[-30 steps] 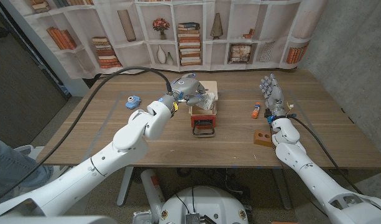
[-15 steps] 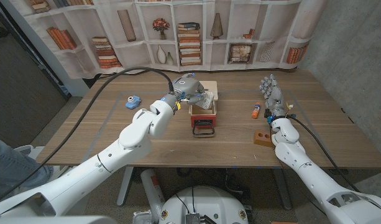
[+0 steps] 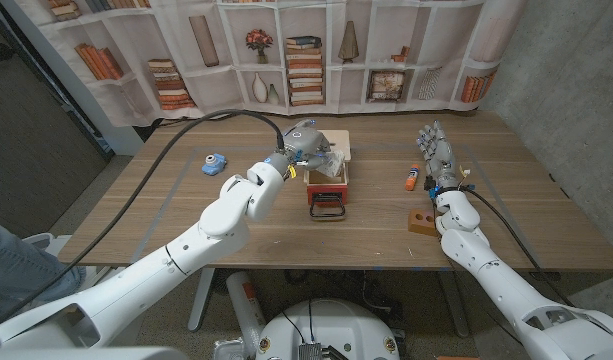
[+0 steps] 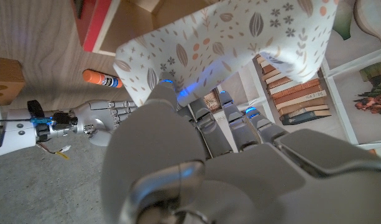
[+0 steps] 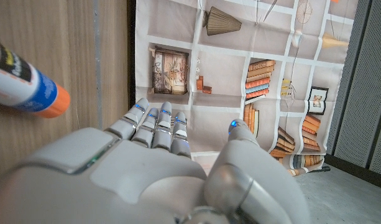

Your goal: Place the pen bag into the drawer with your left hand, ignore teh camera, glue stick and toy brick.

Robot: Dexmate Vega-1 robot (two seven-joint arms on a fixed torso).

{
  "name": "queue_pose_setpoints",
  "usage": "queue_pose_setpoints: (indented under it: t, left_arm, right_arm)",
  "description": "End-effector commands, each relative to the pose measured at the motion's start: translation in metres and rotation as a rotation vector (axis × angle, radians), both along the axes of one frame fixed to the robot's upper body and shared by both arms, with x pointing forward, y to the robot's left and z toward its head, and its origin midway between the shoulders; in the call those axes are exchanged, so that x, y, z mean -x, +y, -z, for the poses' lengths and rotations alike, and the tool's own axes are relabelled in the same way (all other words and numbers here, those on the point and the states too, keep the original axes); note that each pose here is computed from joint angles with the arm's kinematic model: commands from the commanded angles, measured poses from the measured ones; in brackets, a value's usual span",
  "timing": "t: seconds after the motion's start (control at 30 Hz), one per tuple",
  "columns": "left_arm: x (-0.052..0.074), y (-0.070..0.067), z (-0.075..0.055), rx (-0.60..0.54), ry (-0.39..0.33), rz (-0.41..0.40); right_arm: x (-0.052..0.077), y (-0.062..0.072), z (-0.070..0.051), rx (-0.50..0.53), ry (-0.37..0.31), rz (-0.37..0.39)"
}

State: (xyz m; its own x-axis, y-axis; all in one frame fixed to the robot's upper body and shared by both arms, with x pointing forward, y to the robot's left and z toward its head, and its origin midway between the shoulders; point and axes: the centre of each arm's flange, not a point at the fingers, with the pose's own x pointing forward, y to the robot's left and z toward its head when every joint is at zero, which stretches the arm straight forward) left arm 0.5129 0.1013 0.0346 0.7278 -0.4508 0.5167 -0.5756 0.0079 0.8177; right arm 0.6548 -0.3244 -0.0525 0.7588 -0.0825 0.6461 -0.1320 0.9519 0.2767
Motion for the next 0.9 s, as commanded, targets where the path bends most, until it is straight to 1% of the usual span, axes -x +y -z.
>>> queue_pose_setpoints:
  t: [0.03,0.17,0.37,0.47,0.63,0.7,0.9]
  left_arm:
    - [-0.006,-0.018,0.011,-0.031,0.028,0.046]
    - [-0.008,-0.023,0.014,-0.044,0.038,0.052]
    - [-0.010,-0.025,0.017,-0.054,0.045,0.042]
    - [-0.012,-0.026,0.020,-0.063,0.040,0.022]
    - [-0.017,-0.028,0.024,-0.088,0.007,-0.035]
    - [-0.020,-0.027,0.025,-0.095,-0.006,-0.059]
    - [-0.026,-0.018,0.024,-0.069,0.010,-0.086]
  right_arm:
    - [0.001,0.000,0.005,-0.004,0.003,-0.001]
    - [0.002,0.000,0.007,-0.006,0.005,-0.001]
    - [0.003,-0.002,0.010,-0.010,0.010,0.003]
    - [0.003,-0.003,0.011,-0.011,0.014,0.005]
    - [0.004,-0.005,0.011,-0.012,0.016,0.006]
    - [0.004,-0.005,0.011,-0.011,0.016,0.008]
    - [0.003,-0.007,0.012,-0.011,0.021,0.012]
